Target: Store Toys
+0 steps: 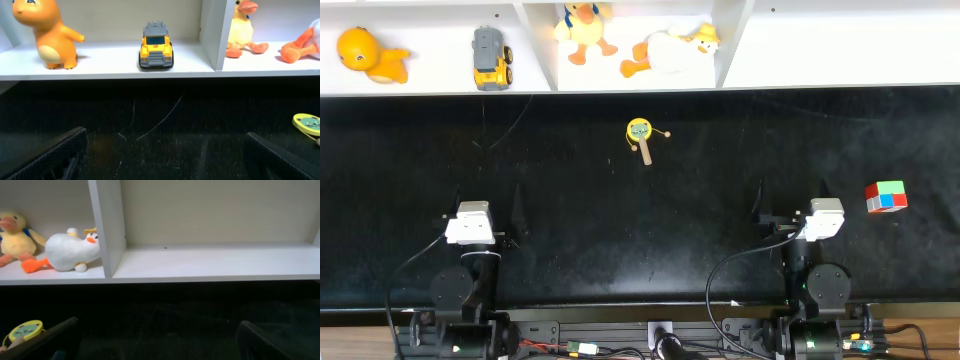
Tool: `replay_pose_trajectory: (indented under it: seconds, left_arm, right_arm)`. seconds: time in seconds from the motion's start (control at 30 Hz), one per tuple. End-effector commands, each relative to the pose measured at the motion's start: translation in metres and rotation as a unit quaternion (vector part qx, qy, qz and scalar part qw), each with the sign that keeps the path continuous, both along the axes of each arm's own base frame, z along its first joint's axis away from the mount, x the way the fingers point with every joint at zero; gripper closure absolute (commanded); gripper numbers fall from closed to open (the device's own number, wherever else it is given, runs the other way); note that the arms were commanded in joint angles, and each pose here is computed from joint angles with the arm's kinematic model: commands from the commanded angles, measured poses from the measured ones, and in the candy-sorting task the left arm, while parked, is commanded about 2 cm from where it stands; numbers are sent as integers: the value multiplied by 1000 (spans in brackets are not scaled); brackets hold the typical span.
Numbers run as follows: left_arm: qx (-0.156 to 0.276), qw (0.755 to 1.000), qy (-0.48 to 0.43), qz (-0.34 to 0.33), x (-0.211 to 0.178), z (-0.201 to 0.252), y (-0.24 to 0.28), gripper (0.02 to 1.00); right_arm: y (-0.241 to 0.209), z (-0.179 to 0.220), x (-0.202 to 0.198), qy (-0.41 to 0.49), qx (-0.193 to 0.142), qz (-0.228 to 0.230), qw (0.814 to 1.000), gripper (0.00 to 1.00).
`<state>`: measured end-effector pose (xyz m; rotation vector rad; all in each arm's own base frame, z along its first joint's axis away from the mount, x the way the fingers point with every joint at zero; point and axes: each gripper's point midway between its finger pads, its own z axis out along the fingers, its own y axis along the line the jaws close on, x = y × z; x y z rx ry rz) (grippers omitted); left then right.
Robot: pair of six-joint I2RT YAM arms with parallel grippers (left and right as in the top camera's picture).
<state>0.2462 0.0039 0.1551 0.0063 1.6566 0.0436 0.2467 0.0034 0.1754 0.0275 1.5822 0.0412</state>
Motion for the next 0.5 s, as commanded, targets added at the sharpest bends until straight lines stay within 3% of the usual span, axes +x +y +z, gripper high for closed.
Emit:
replay_pose_trajectory:
  seconds: [0.03,0.1,0.17,0.23,0.3,0.5]
  left_arm:
    - [9,1000,-3,-6,0,1,-2,20]
    - [9,1000,-3,-6,0,1,-2,20]
    - [9,1000,-3,-6,0,1,-2,20]
    - [9,1000,-3,-6,0,1,-2,20]
    - [9,1000,-3,-6,0,1,-2,20]
    - [9,1000,-3,-6,0,1,-2,23]
  right_arm:
    - [0,-3,0,-1,2,0,1000,5]
    - [-7,-1,0,-3,-15,-24,1000,7]
    - [-18,-2,-1,2,-3,-66,998,5]
    - [-25,-7,-1,21,74,-102,992,5]
    - [-21,-18,-2,63,114,-121,984,7]
    - [33,-36,-6,200,146,-84,965,5]
